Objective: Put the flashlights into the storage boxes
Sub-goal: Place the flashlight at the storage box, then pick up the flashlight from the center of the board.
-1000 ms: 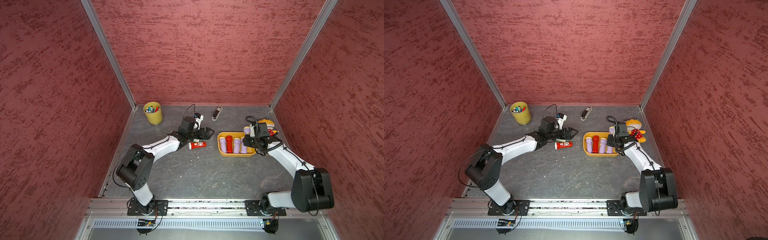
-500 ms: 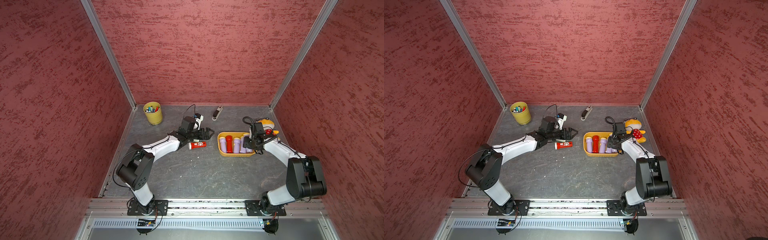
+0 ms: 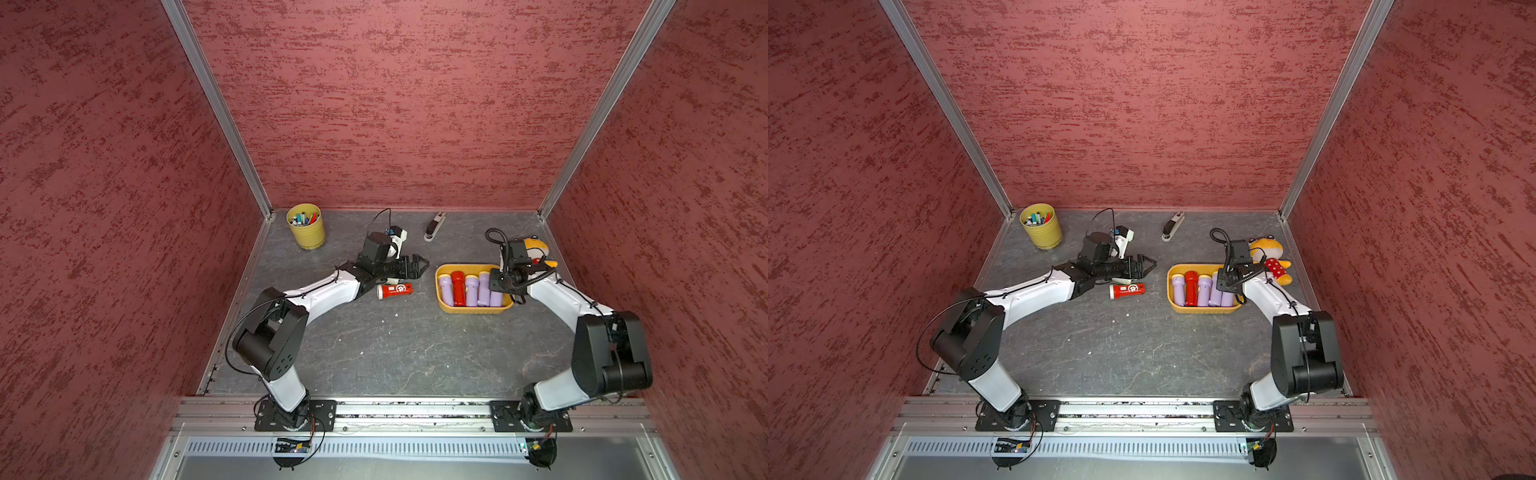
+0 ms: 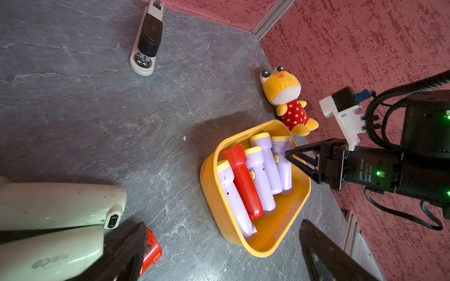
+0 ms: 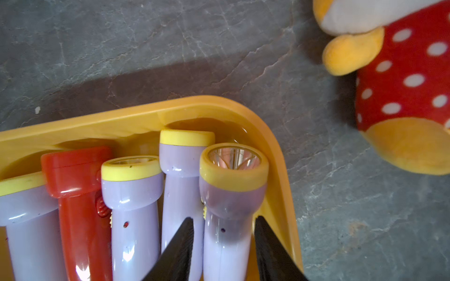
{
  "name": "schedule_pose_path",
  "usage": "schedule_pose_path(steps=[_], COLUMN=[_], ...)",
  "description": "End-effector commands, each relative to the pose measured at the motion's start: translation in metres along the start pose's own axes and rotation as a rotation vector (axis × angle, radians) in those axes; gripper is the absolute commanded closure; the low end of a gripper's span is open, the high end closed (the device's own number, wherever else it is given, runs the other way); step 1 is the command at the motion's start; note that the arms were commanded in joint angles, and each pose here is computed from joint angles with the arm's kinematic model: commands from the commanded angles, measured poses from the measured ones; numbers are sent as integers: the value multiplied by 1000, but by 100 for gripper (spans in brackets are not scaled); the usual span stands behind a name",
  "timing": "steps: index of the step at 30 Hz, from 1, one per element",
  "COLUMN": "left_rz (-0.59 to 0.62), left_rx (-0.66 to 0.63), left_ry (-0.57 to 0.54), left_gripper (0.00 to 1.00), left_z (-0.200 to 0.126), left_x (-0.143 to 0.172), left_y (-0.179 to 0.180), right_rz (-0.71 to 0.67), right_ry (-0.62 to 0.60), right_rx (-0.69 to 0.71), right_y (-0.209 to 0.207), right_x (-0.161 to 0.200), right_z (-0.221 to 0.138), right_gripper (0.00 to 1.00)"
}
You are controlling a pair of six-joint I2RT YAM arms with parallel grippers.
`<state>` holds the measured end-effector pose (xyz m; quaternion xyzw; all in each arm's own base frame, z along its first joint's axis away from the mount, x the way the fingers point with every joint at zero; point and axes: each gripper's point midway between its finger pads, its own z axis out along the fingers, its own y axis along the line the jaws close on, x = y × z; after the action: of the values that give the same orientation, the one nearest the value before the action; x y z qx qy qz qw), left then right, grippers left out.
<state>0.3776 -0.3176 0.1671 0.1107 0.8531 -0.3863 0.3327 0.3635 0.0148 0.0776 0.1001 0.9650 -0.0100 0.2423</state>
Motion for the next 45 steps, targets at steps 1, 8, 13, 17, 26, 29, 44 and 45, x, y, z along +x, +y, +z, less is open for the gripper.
schedule_pose_path(steps=[1,8,13,17,26,29,44,45], left_rz=[16,13,19,19,-69,-85,-380,-405], left_rx=[-17,-25,-35,-51,-146,-221,-449,-452], left_ry=[0,3,-1,-1,-20,-28,-140,-151], left_gripper=[3,3,2,2,0,0,0,0], left_z=[0,-1,-3,-6,-36,-53,-128,-133], left_x=[-2,-2,-2,-1,-3,3,45,48], left_y=[0,1,2,5,37,50,136,142], right_rz=[5,-4,-11,-15,-101,-217,-1173,-1242], right_ry=[-9,-10,-17,-21,-225,-327,-453,-423], right_rx=[37,48,42,17,-170,-254,-627,-632], right_y=[-6,-7,-6,-1,35,65,266,273], right_x=[-7,-8,-13,-18,-58,-63,21,29], right_z=[8,19,26,23,-60,-86,-104,-96], right_gripper=[62,65,69,66,43,43,44,44])
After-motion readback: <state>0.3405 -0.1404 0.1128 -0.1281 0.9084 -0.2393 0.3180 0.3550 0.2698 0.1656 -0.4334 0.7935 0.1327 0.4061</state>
